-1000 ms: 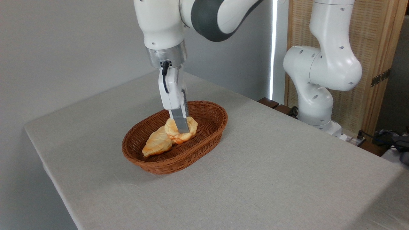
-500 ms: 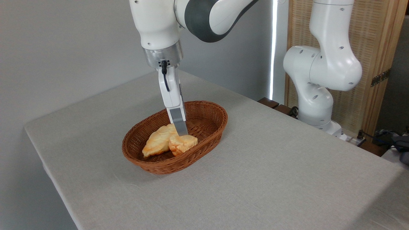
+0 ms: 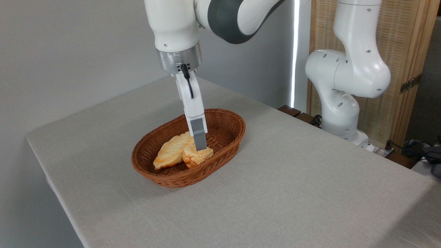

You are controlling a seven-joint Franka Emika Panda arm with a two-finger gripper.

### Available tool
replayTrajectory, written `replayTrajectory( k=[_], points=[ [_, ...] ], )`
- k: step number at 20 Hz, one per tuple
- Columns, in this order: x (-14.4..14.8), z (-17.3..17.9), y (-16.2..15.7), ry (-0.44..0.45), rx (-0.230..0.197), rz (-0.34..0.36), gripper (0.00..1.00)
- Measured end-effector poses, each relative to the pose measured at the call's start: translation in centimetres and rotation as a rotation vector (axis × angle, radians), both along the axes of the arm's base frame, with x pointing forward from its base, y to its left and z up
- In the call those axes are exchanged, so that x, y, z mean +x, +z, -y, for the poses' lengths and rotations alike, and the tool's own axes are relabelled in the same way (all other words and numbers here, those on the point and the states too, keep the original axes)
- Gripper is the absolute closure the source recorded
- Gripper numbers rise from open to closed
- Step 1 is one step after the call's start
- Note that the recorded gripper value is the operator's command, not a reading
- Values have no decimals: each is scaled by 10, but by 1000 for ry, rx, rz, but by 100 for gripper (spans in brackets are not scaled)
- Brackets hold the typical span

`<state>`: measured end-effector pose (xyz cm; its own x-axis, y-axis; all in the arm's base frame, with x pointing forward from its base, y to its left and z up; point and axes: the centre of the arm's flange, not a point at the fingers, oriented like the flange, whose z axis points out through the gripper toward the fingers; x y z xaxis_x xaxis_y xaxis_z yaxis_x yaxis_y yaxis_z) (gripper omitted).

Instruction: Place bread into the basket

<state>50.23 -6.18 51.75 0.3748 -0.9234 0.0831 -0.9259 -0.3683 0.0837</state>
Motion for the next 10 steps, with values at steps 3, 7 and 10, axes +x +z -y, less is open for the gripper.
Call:
replayTrajectory(
  k=[3, 7, 10],
  points=[
    [6, -26, 15, 168, -3, 16, 0],
    [9, -41, 21, 311, -1, 23, 0],
    [11, -45, 22, 420, -1, 23, 0]
  ],
)
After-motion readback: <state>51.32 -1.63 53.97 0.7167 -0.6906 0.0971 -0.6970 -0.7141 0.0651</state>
